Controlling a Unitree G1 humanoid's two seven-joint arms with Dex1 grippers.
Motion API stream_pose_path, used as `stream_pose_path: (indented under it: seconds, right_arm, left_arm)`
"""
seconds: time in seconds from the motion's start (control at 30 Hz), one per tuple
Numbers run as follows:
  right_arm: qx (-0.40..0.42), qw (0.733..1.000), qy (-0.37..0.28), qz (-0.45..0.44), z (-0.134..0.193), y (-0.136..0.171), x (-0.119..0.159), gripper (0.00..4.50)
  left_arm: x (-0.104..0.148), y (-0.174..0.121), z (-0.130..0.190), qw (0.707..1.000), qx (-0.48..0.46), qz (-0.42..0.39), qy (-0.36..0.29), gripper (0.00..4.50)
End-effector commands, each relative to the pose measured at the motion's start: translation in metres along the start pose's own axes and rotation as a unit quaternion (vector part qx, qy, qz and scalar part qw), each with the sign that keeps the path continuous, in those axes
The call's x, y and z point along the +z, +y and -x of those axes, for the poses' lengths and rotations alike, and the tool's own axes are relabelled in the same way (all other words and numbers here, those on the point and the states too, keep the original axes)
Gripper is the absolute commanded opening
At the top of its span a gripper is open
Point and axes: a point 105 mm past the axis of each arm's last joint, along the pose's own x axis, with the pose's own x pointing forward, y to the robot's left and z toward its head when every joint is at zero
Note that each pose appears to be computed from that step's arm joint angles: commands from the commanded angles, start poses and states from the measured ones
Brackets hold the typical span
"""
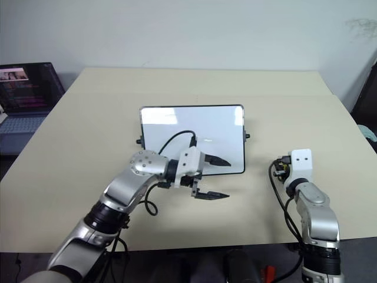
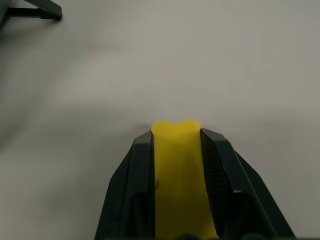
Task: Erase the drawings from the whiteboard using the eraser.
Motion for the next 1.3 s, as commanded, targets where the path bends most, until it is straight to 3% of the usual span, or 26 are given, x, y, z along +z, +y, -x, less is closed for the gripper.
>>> stream_pose_path:
  seconds: [0.03,0.07,0.3,0.5,0.63,0.7,0.83,0.97,1.1,1.3]
  right_arm:
    - [-0.011,1.000,-0.003,-0.013,0.000,-0.007,0.001,1.71]
    - [-0.012,1.000,-0.006,-0.017,0.000,-0.008,0.002,1.90]
    - [-0.022,0.999,-0.037,-0.031,-0.001,-0.019,0.014,4.45]
    - [0.015,0.986,-0.160,-0.035,0.016,-0.004,0.067,4.48]
    - [0.077,0.976,-0.205,0.002,0.034,0.028,0.078,4.48]
    - [0.103,0.971,-0.215,0.000,0.042,0.041,0.072,4.48]
    - [0.131,0.966,-0.222,-0.010,0.051,0.054,0.046,4.48]
    - [0.127,0.965,-0.228,0.022,0.054,0.052,0.026,4.48]
    - [0.122,0.965,-0.232,-0.016,0.058,0.054,0.011,4.48]
    - [0.108,0.971,-0.209,-0.041,0.055,0.045,-0.008,4.48]
  left_arm:
    - [0.016,0.012,0.001,0.999,0.029,-0.019,-0.018,4.50]
    - [0.017,0.013,-0.001,0.999,0.030,-0.020,-0.020,4.50]
    - [0.018,0.015,-0.004,0.998,0.046,-0.009,-0.031,4.50]
    - [0.016,0.028,0.020,0.987,0.146,0.025,-0.060,4.50]
    - [0.011,0.034,0.053,0.959,0.265,0.056,-0.080,4.50]
    - [0.010,0.036,0.073,0.932,0.343,0.070,-0.094,4.50]
    - [-0.012,0.022,0.123,0.843,0.521,0.105,-0.084,4.50]
    - [-0.028,0.004,0.150,0.782,0.612,0.110,-0.051,4.50]
    - [-0.048,-0.016,0.177,0.710,0.690,0.135,-0.024,4.50]
    - [-0.071,-0.035,0.186,0.666,0.723,0.182,-0.003,4.50]
